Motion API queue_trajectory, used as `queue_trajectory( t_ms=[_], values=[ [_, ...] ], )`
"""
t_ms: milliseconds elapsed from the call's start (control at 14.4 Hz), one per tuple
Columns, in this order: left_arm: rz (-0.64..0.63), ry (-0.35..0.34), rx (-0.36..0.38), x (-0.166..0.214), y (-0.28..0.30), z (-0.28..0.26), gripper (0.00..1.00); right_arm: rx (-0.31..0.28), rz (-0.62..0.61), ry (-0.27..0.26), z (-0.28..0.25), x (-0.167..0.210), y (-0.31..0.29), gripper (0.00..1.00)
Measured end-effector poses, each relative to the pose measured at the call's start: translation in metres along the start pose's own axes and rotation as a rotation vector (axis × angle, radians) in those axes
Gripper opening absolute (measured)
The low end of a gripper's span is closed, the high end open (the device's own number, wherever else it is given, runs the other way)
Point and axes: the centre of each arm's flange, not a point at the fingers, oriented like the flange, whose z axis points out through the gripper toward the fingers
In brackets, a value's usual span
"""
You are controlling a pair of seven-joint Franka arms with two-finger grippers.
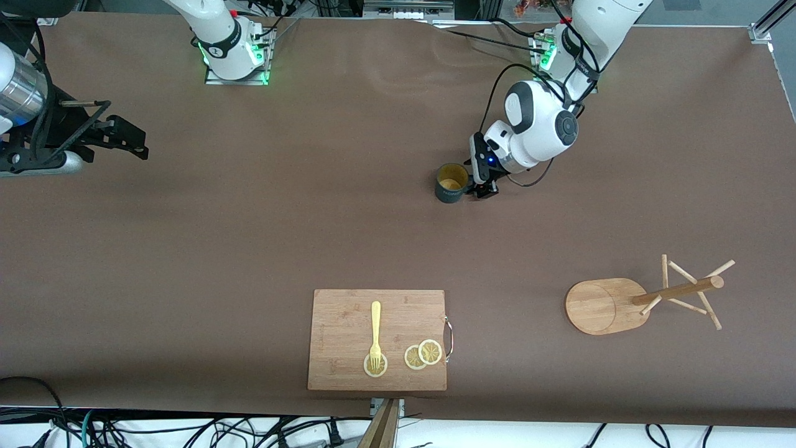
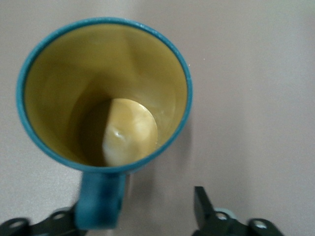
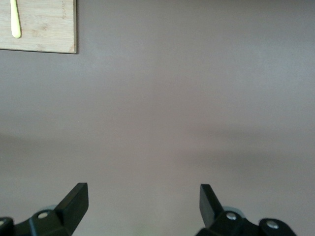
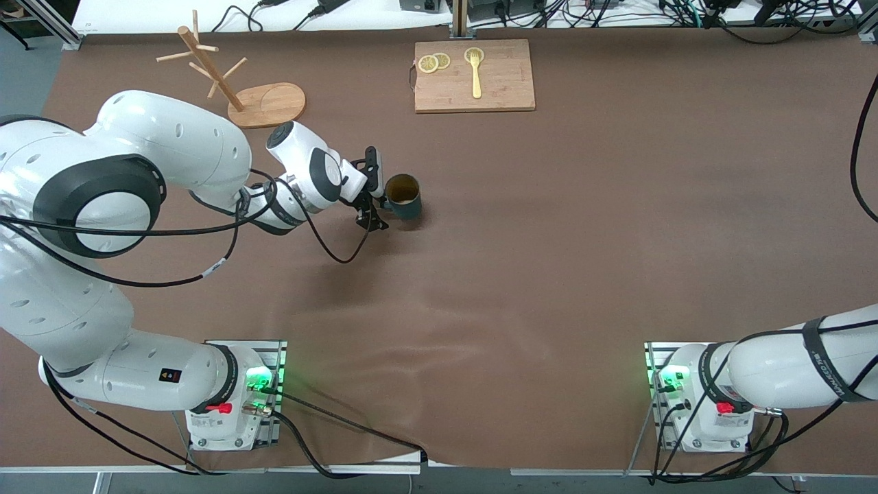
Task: Pass cup and hang on rack
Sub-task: 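Grasp the mug rim with the left gripper while the right gripper withdraws, then carry the mug with the left gripper toward the wooden rack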
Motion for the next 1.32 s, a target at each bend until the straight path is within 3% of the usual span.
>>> queue_trajectory(
  t_ms=[278,417,557,626,1043,1322],
  values=[
    [0.000,0.007,0.006,0.003,-0.003,-0.002,0.69,0.000,-0.002,0.004,0.000,0.001,-0.001,1.00],
    [0.000,0.009,0.008,0.005,-0.004,-0.002,0.52,0.000,-0.002,0.004,0.000,0.001,-0.001,1.00],
    [-0.001,0.011,0.012,0.005,-0.005,-0.003,0.26,0.000,-0.002,0.004,0.000,0.001,-0.001,1.00],
    [-0.001,0.012,0.014,0.006,-0.005,-0.003,0.21,0.000,-0.002,0.004,0.000,0.001,-0.001,1.00],
    [-0.025,0.040,0.025,0.014,-0.018,-0.011,0.21,0.000,-0.005,0.004,0.000,0.001,-0.002,1.00],
    [-0.166,0.133,-0.054,0.005,-0.060,-0.048,0.21,0.000,-0.007,0.004,0.000,0.001,-0.004,1.00]
  ],
)
